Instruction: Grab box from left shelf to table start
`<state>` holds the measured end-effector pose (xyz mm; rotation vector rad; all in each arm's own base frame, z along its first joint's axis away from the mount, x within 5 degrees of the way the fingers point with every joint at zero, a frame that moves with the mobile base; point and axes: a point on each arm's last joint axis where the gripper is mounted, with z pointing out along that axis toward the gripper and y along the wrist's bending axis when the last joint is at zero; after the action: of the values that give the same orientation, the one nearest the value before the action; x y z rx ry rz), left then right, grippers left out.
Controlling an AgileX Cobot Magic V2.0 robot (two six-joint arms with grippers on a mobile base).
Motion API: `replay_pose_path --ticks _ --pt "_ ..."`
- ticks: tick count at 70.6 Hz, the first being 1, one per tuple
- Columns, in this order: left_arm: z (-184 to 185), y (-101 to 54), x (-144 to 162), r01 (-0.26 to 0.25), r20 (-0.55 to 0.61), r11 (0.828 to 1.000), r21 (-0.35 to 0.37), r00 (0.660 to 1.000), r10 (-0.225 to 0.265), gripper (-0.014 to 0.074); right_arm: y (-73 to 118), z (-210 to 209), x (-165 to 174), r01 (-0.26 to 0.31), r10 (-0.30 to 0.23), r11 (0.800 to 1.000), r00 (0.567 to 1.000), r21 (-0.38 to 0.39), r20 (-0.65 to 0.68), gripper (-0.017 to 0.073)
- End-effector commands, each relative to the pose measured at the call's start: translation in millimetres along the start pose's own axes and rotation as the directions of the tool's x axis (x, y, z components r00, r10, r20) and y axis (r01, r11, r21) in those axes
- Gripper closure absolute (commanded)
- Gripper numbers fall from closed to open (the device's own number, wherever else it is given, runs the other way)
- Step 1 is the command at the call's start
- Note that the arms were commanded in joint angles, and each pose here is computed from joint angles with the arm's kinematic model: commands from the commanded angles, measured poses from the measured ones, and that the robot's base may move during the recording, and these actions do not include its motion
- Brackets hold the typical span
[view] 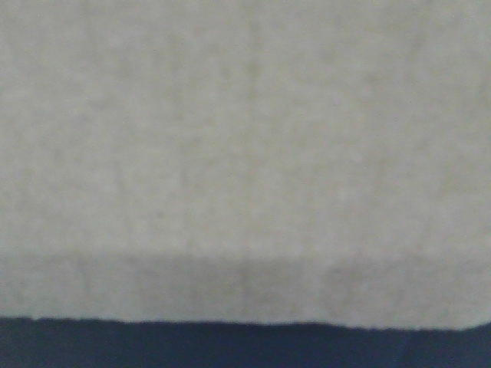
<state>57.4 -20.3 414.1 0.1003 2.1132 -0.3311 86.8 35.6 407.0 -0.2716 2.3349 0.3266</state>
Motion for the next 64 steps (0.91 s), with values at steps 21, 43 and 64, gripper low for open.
replay_pose_path --ticks 21,43,64 --pt "-17.1 -24.9 -22.8 0.124 0.171 0.947 0.297 0.969 -0.18 0.0689 12.0 -5.4 -16.5 -0.001 0.017 0.993 0.991 -0.121 0.135 0.0501" --pt "11.4 -28.1 -38.3 0.144 0.033 0.957 0.251 0.987 -0.157 0.0689 8.9 -0.9 -34.6 0.02 -0.017 0.998 0.999 -0.064 0.051 0.0501" --pt "58.9 -26.5 -79.0 0.094 -0.062 0.989 0.115 0.994 -0.087 0.0689 -3.5 26.2 -90.2 0.072 -0.064 0.993 0.994 0.094 -0.083 0.0501"
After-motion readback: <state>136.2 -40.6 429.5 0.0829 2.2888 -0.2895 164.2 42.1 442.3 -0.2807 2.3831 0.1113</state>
